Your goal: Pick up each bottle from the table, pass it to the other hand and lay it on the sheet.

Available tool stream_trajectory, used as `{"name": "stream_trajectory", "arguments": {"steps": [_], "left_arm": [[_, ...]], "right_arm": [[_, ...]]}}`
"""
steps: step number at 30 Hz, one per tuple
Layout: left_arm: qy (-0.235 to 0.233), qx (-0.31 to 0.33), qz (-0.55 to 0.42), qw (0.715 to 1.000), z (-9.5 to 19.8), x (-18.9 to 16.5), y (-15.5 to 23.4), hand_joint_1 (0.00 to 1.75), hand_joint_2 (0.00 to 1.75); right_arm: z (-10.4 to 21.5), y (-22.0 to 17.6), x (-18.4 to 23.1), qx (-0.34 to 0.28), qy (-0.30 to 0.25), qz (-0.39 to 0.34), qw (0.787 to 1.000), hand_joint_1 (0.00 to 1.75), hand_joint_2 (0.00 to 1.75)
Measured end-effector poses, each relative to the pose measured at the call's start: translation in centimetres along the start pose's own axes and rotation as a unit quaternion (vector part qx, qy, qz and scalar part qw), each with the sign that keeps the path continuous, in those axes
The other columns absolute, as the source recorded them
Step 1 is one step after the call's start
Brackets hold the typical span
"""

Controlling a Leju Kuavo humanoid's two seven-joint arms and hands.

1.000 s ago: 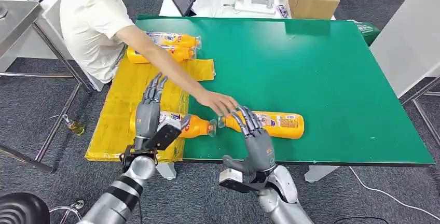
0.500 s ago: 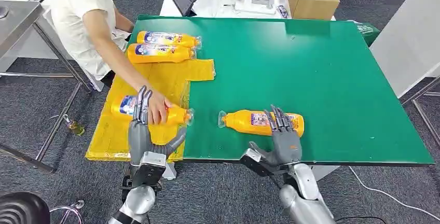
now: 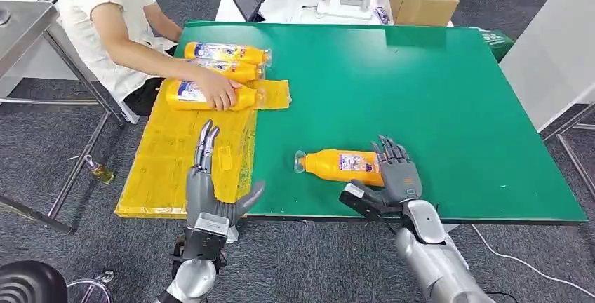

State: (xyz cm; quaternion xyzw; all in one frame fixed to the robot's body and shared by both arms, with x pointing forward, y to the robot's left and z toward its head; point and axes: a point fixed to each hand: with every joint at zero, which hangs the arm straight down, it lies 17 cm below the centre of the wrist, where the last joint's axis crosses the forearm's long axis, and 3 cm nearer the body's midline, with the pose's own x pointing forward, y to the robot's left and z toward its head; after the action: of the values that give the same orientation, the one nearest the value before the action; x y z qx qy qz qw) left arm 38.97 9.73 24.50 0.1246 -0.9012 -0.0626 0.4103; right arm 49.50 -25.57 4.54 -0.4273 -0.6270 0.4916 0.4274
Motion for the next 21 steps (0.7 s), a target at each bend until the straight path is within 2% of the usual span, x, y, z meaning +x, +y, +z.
{"name": "stream_trajectory", "arguments": {"steps": [5, 6, 7, 12, 21], "left_arm": [[0.005, 0.000, 0.010, 1.000, -0.1, 0.0, 0.0, 0.00, 1.75], [0.006, -0.001, 0.011, 1.000, 0.0, 0.0, 0.0, 0.00, 1.75], [0.005, -0.002, 0.012, 1.000, 0.0, 0.0, 0.0, 0.00, 1.75], [0.006, -0.003, 0.014, 1.000, -0.1, -0.1, 0.0, 0.00, 1.75], [0.005, -0.013, 0.024, 1.000, -0.1, 0.0, -0.4, 0.00, 1.75]], "right_arm": [[-0.3, 2.3, -2.1, 0.066, 0.032, 0.006, 0.997, 0.00, 0.00], [-0.4, 2.6, -2.3, 0.077, 0.034, 0.006, 0.996, 1.03, 1.75], [-0.5, 2.9, -2.6, 0.088, 0.037, 0.006, 0.995, 1.75, 1.75], [-1.0, 3.6, -3.2, 0.127, 0.039, 0.004, 0.991, 1.75, 1.75], [-1.8, 2.8, -3.5, 0.133, 0.017, -0.020, 0.991, 1.71, 1.75]]}}
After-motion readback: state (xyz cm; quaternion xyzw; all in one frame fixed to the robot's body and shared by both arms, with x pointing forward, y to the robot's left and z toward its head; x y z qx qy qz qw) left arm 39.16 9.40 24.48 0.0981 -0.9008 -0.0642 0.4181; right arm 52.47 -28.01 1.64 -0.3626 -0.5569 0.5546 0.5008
